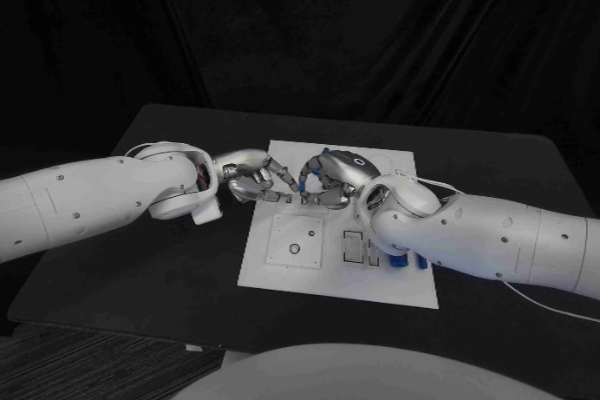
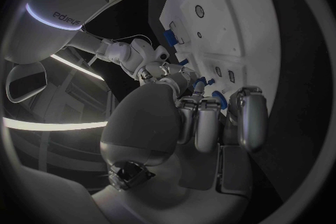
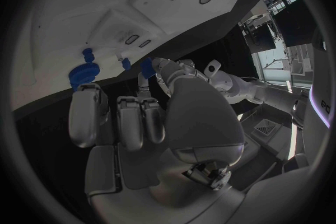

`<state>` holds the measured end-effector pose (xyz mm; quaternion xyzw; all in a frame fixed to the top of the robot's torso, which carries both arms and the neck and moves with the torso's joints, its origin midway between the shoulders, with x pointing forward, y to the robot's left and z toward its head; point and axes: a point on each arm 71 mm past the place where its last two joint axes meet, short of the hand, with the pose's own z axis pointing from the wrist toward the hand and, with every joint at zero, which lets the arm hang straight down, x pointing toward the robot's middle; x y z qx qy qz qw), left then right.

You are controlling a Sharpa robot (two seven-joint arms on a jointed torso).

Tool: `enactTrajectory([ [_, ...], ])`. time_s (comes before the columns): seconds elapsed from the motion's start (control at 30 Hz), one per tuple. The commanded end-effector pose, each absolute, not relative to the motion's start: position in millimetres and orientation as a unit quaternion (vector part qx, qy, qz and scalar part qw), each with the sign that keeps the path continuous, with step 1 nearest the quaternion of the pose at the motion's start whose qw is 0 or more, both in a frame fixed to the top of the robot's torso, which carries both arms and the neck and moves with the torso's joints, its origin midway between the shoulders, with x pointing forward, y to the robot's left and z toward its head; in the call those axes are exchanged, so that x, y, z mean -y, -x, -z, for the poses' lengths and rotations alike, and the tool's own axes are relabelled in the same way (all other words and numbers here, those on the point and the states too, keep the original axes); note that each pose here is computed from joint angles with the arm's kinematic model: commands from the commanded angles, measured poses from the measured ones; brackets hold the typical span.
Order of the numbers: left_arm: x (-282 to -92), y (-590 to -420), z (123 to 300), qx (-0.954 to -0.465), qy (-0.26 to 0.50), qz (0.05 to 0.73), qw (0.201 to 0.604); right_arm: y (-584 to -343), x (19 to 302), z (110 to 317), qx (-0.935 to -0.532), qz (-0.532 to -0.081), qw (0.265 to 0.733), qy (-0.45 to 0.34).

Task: Assemble the parts on the task board

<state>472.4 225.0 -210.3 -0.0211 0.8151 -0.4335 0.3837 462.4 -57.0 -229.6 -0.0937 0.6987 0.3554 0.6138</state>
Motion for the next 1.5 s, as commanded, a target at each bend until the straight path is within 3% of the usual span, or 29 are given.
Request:
enactTrajectory([
  [0.03, -221.7, -471.0, 210.4, -0.814, 0.018, 0.441, 0.377, -462.0, 56.2, 232.6, -0.709, -0.346, 0.607, 0.092],
  [0.63, -217.9, -471.1, 210.5, -0.814, 0.015, 0.444, 0.375, -462.0, 53.7, 234.7, -0.719, -0.34, 0.599, 0.097],
  [1.1, -225.8, -471.9, 211.5, -0.818, 0.021, 0.435, 0.376, -464.9, 63.3, 232.3, -0.715, -0.327, 0.609, 0.101],
  [1.5, -233.0, -471.9, 211.8, -0.82, 0.028, 0.427, 0.379, -478.0, 68.2, 197.4, -0.727, -0.236, 0.613, 0.199],
])
